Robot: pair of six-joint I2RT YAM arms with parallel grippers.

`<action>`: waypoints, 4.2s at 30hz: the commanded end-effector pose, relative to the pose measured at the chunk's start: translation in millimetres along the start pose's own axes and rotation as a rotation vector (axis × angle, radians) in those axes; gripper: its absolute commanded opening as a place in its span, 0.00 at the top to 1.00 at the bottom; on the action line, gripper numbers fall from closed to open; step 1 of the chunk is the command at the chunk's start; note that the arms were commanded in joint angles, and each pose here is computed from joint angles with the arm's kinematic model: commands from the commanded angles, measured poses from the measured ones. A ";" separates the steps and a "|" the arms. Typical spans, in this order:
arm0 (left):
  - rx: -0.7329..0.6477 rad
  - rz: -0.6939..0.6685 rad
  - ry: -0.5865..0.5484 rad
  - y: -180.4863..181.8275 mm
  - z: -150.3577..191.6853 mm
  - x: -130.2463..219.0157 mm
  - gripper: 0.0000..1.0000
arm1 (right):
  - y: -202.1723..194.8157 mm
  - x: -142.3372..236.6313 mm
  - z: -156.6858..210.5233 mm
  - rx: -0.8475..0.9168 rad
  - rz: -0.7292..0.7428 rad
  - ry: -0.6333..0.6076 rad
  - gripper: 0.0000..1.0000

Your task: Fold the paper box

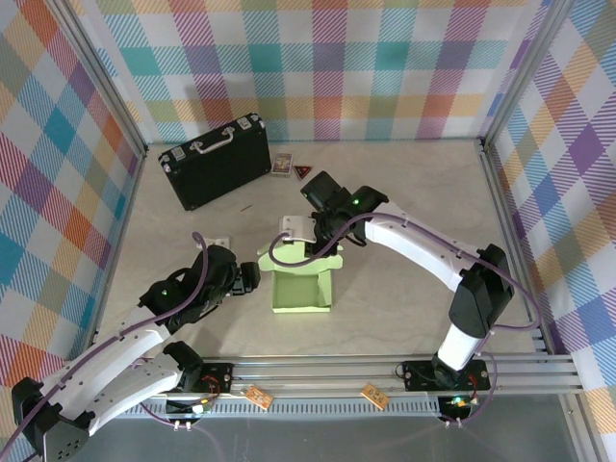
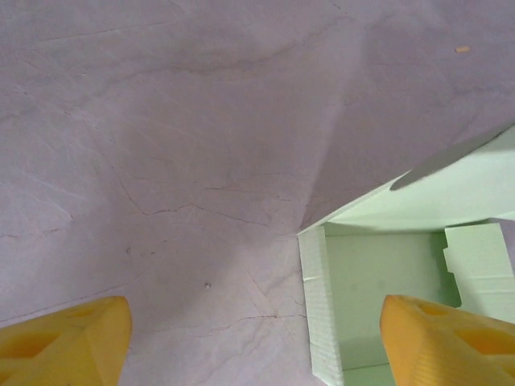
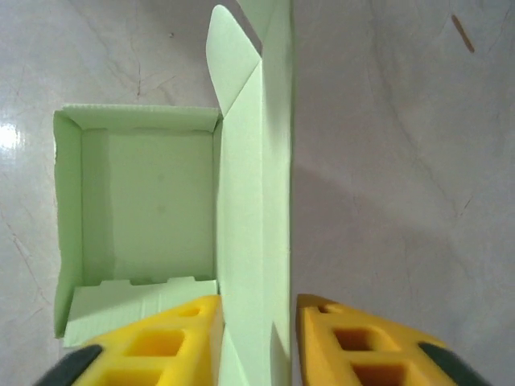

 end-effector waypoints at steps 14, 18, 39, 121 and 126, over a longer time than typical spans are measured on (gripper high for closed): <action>0.030 0.174 -0.074 -27.4 -48.1 5.9 0.15 | -3.5 90.0 56.8 -0.727 0.220 -0.627 0.18; 0.040 0.255 -0.113 -31.1 -56.1 -9.6 0.14 | 6.1 65.8 92.2 -0.782 0.270 -0.662 0.16; 0.042 0.458 -0.062 -54.7 -31.8 -46.2 0.21 | 14.1 -9.2 88.5 -0.803 0.011 -0.659 0.51; -0.038 0.458 -0.130 -65.0 -24.4 39.3 0.26 | 21.7 5.1 66.2 -0.430 0.205 -0.718 1.00; -0.125 0.313 -0.069 -48.5 -29.8 48.2 0.23 | 24.0 1.2 66.0 -0.384 0.198 -0.708 1.00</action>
Point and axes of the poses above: each hand's point on the last joint's axis, 136 mm out from that joint toward the fingers, its own x axis back along the fingers, its own y axis along the line the jaws close on, z = x × y, the point moved 2 cm from there along x, back along the fingers, and after that the axes turned 5 degrees about -x, right-handed, at the moved point
